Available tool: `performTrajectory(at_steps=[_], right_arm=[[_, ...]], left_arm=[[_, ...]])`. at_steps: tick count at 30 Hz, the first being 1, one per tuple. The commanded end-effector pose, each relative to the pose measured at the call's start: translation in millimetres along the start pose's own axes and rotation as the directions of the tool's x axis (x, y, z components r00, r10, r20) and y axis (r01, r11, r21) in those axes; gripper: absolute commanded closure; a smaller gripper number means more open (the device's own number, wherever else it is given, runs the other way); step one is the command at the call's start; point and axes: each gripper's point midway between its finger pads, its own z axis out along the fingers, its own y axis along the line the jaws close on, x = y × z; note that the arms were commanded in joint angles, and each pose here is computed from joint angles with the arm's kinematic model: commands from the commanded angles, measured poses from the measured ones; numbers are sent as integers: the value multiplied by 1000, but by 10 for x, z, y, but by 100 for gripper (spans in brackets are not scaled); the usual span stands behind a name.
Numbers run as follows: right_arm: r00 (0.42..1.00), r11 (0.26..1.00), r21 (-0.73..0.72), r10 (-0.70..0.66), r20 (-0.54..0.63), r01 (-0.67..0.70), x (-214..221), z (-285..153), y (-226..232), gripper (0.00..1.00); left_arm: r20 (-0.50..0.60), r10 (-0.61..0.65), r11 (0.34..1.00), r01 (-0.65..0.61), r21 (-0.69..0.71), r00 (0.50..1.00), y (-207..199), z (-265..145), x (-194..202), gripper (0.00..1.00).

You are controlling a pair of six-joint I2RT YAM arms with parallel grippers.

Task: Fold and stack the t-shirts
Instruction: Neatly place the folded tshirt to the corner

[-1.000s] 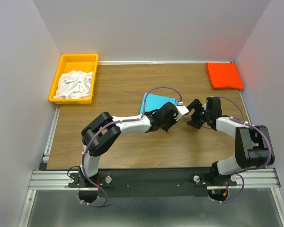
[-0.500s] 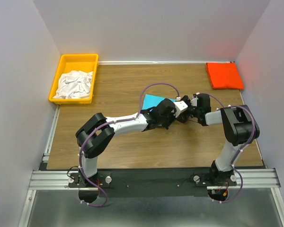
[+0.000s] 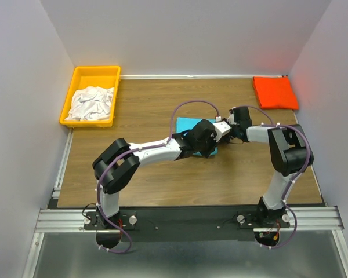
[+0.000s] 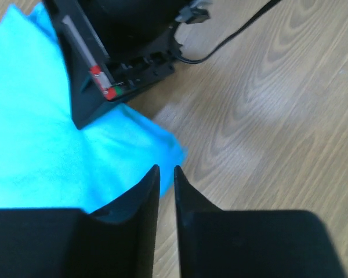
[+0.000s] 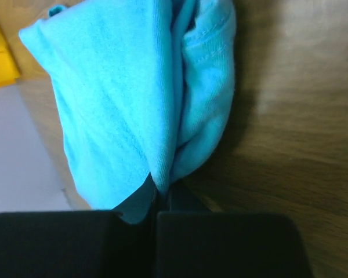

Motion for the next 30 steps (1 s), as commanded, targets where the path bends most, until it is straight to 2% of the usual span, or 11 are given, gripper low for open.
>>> performTrajectory(at_steps=[1,2,3,5,7,8,11,16,21,26,30], right_arm=[[986,970,185,-163,26,156,-241,-128,-149,99],[981,960,212,-192,30,182,-299,-153,-150,99],[970,932,278,-243,11,230,-354,-216,-237,99],[937,889,325,-349,20,324,-617,-269,-152,99],[916,834,413,-401,-4,367,-741,-346,-244,99],[888,783,471,-459,-4,407,-932,-414,-245,99],[840,696,555,-542,-11,456,-1202,-516,-242,99],[709,458,727,-703,-56,512,-1828,-800,-196,99],[611,254,809,-776,-158,531,-2268,-936,-185,99],[579,155,841,-787,-213,519,-2618,-927,-258,99],[587,148,861,-785,-197,487,-2822,-941,-318,99]], left_arm=[[140,-46,999,48,-7,989,24,-274,-577,63],[142,-76,996,81,-28,987,96,-315,-603,59],[153,-97,990,111,-91,983,242,-420,-655,46],[199,-157,969,190,-156,967,534,-652,-748,37],[209,-206,941,252,-226,956,809,-811,-613,29],[257,-245,912,312,-265,935,1048,-1025,-649,26],[264,-292,858,374,-353,919,1387,-1273,-348,25],[301,-334,742,447,-500,893,1904,-1820,190,24],[310,-394,701,501,-508,866,1976,-2110,458,24],[312,-412,673,516,-530,856,1952,-2286,572,24],[320,-414,663,523,-536,852,1923,-2402,606,24]])
